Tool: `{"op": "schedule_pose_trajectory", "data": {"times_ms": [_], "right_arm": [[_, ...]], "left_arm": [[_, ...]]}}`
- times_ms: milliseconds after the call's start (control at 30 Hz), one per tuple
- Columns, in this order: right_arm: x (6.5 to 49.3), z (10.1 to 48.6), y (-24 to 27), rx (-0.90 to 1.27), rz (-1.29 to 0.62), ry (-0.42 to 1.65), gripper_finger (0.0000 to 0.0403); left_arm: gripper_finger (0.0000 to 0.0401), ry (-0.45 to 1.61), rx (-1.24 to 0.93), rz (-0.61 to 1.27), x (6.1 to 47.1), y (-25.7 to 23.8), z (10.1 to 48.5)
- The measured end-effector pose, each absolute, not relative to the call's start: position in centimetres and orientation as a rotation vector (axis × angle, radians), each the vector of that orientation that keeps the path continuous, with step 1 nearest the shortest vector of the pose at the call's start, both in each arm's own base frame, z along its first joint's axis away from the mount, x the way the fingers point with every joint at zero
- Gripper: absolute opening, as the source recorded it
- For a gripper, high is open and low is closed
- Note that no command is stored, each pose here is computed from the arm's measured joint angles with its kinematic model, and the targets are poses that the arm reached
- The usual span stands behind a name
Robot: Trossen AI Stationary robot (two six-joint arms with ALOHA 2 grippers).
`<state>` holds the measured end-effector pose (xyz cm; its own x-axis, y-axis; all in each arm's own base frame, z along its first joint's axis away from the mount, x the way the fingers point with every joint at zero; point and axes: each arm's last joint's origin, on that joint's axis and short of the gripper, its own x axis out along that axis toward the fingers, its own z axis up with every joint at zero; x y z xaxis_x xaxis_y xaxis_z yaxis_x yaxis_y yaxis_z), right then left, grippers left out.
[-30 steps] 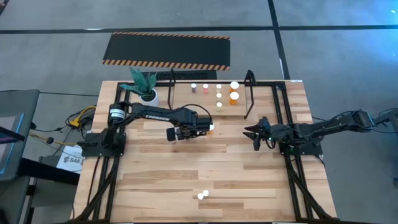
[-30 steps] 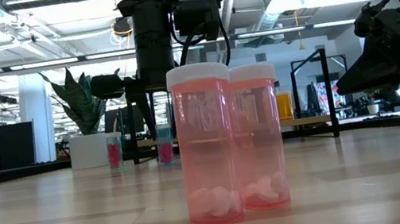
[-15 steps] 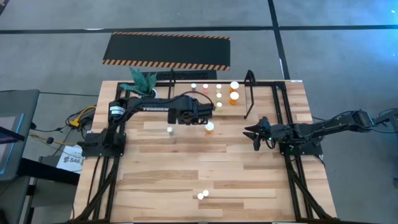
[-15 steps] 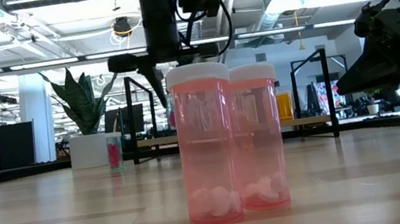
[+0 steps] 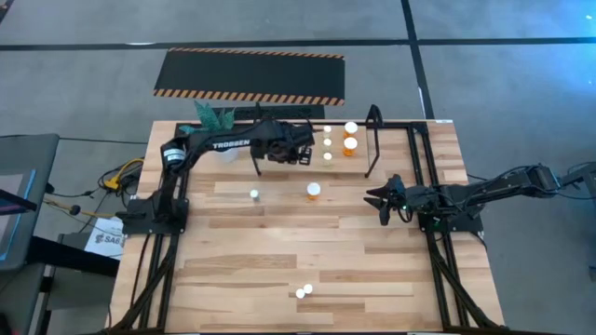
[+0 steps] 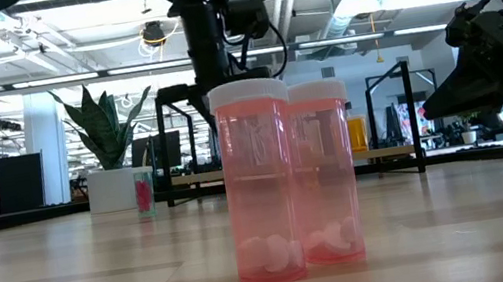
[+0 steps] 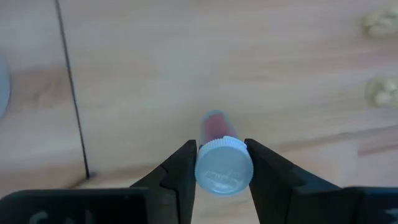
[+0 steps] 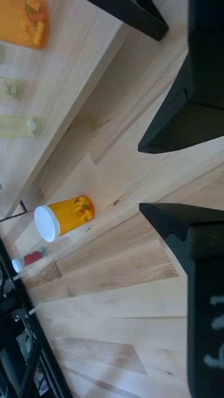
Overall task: Pick and place medicine bottles onto shelf by color
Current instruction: Put the blue pill bottle on the shelf
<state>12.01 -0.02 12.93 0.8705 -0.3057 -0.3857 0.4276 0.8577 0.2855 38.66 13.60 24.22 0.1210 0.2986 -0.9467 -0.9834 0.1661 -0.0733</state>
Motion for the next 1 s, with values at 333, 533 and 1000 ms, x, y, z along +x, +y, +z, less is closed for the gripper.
{"op": "schedule_pose_trajectory", "data": {"times_ms": [333, 533, 1000], "right_arm": [[12.0, 12.9, 0.0, 0.374, -0.393, 0.337, 0.0162], [12.0, 12.9, 0.0, 0.374, -0.393, 0.337, 0.0162], [12.0, 12.9, 0.0, 0.374, -0.393, 0.337, 0.0162]], "left_arm": [[0.0108, 1.007, -0.699, 1.028, 38.8, 15.5, 24.4], [0.0108, 1.046, -0.573, 0.932, 38.7, 16.4, 24.5], [0.0108, 1.119, -0.465, 0.777, 38.1, 18.3, 24.5]]}}
